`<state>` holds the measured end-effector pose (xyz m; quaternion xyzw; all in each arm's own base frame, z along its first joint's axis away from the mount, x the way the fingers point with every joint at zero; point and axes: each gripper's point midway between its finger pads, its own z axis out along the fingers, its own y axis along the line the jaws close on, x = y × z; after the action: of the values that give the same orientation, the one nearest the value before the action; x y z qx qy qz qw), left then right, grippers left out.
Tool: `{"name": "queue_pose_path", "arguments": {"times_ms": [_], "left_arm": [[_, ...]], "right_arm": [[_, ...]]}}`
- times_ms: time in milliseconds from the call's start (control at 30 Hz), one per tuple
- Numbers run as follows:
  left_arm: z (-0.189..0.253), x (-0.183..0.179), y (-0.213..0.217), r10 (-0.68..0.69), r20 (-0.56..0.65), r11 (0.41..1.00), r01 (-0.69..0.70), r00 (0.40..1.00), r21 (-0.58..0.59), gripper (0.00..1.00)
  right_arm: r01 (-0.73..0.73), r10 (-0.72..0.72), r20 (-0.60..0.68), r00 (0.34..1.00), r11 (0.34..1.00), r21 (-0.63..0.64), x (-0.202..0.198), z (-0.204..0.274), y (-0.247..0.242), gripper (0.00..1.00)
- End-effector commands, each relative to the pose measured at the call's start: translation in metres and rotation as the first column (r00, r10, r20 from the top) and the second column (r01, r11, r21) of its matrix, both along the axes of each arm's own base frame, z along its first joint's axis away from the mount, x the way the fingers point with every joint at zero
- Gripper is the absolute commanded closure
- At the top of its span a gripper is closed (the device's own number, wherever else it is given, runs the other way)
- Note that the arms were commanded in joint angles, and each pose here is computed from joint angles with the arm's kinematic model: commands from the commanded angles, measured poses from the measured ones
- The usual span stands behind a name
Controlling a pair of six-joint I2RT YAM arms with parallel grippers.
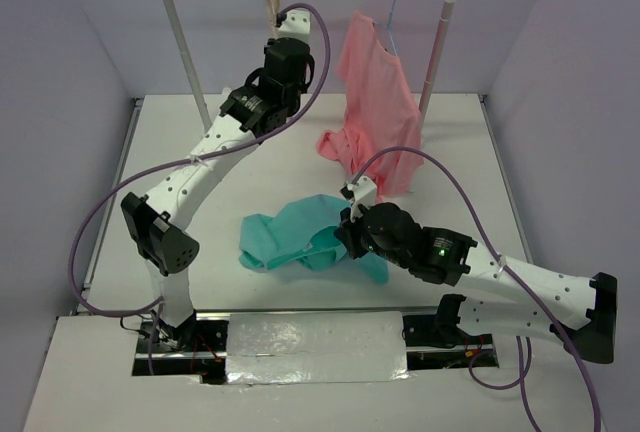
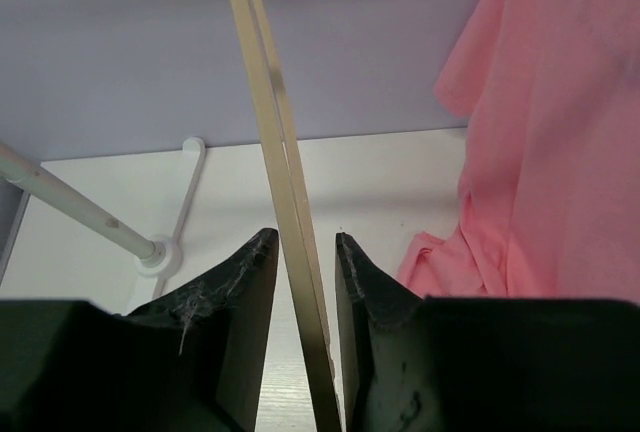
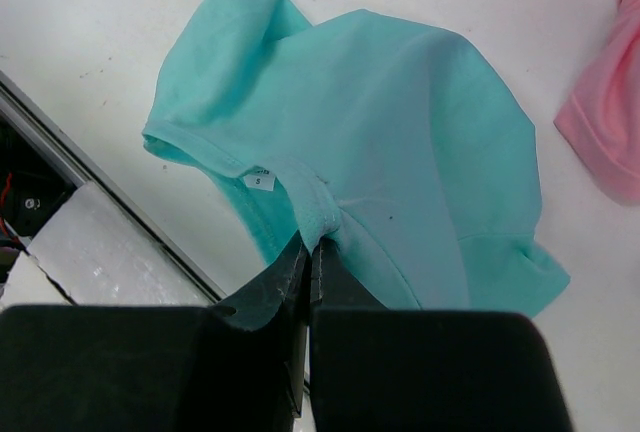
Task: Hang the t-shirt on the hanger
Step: Pick up the hanger from the clothesline.
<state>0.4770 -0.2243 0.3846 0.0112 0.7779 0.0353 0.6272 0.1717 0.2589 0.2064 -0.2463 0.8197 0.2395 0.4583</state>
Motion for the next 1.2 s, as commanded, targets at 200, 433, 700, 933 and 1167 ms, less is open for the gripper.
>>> {"name": "queue_pose_path", "arguments": {"times_ms": [200,433,700,933,1167], "left_arm": [[0.034,0.004,0.010,-0.028,0.081,1.000,0.029,0.996,-0.007,1.00],[0.070,-0.016,0.021,-0.039,0.170,0.998,0.046,0.985,-0.034,1.00],[0.116,-0.060,0.050,-0.047,0.273,0.995,0.070,0.961,-0.073,1.00],[0.122,-0.098,0.066,-0.108,0.289,0.989,0.132,0.951,-0.063,1.00],[0.077,-0.159,0.065,-0.280,0.129,0.951,0.293,0.951,-0.094,1.00]], "right_arm": [[-0.020,0.018,0.038,0.999,0.999,0.043,0.000,0.014,0.005,0.98],[-0.013,0.012,0.038,0.999,0.999,0.042,0.001,0.013,0.005,0.98],[-0.010,0.008,0.043,0.999,0.999,0.045,0.001,0.015,0.004,0.98],[-0.005,0.004,0.039,0.999,0.999,0.041,0.001,0.013,0.003,0.98],[0.036,-0.037,0.037,0.999,0.999,0.017,0.007,0.010,0.001,0.98]]}}
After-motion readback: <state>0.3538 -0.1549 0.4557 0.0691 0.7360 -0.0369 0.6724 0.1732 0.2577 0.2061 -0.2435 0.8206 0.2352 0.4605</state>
